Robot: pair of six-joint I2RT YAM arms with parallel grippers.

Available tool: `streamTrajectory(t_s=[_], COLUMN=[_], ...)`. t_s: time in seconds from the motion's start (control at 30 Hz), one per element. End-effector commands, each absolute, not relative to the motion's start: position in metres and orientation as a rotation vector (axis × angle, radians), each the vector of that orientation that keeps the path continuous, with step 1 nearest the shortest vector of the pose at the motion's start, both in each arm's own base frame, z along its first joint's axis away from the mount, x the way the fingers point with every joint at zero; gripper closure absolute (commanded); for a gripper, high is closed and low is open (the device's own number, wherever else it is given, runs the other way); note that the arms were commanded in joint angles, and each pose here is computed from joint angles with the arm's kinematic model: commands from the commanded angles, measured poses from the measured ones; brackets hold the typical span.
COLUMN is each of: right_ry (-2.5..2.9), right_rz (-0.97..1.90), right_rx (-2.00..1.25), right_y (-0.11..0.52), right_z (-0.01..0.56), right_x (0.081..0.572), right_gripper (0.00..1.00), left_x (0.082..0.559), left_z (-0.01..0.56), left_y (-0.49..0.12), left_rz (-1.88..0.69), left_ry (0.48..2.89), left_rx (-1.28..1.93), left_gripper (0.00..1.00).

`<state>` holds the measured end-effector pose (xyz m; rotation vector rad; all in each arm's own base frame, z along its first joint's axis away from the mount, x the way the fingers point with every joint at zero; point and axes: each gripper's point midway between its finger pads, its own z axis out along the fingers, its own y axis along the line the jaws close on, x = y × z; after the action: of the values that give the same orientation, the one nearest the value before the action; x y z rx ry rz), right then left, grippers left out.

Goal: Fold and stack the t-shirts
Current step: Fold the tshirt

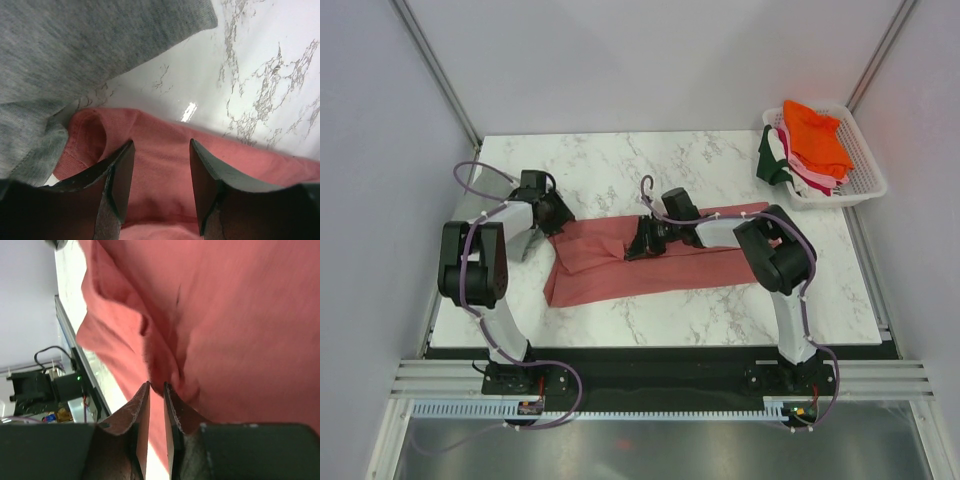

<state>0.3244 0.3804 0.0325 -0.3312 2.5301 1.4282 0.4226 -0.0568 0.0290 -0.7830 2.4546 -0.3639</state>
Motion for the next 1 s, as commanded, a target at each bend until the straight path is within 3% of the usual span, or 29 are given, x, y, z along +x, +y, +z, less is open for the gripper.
streamTrajectory(t_s=[0.0, 0.17, 0.2, 0.23, 0.3, 0.33, 0.57, 0.97], right_ry=[2.397, 2.402, 2.404, 2.406, 2.402, 2.399, 2.355, 2.348], right_rz=[1.519, 1.543, 1.517, 1.495, 1.456, 1.441, 1.330, 1.335], right_rx=[-0.423, -0.440, -0.428, -0.421, -0.415, -0.411, -0.428, -0.437], right_y=[0.381, 0.372, 0.371, 0.370, 0.372, 0.373, 0.384, 0.393], right_z=[0.072, 0.070, 0.069, 0.068, 0.068, 0.068, 0.074, 0.084], right_x=[0.310, 0.291, 0.294, 0.297, 0.306, 0.310, 0.347, 0.363], right_gripper=[0.75, 0.73, 0.57, 0.47, 0.33, 0.32, 0.34, 0.41], left_x=[0.426, 0.427, 0.427, 0.426, 0.427, 0.427, 0.425, 0.419], left_z=[0.024, 0.027, 0.028, 0.028, 0.032, 0.034, 0.042, 0.051], left_y=[-0.053, -0.053, -0.053, -0.052, -0.053, -0.054, -0.059, -0.060], left_rz=[-0.345, -0.349, -0.349, -0.346, -0.356, -0.362, -0.402, -0.407], left_ry=[2.474, 2.468, 2.466, 2.467, 2.460, 2.459, 2.455, 2.443], left_rx=[-0.770, -0.763, -0.760, -0.759, -0.750, -0.745, -0.711, -0.687], left_gripper=[0.44, 0.45, 0.45, 0.45, 0.45, 0.45, 0.45, 0.45])
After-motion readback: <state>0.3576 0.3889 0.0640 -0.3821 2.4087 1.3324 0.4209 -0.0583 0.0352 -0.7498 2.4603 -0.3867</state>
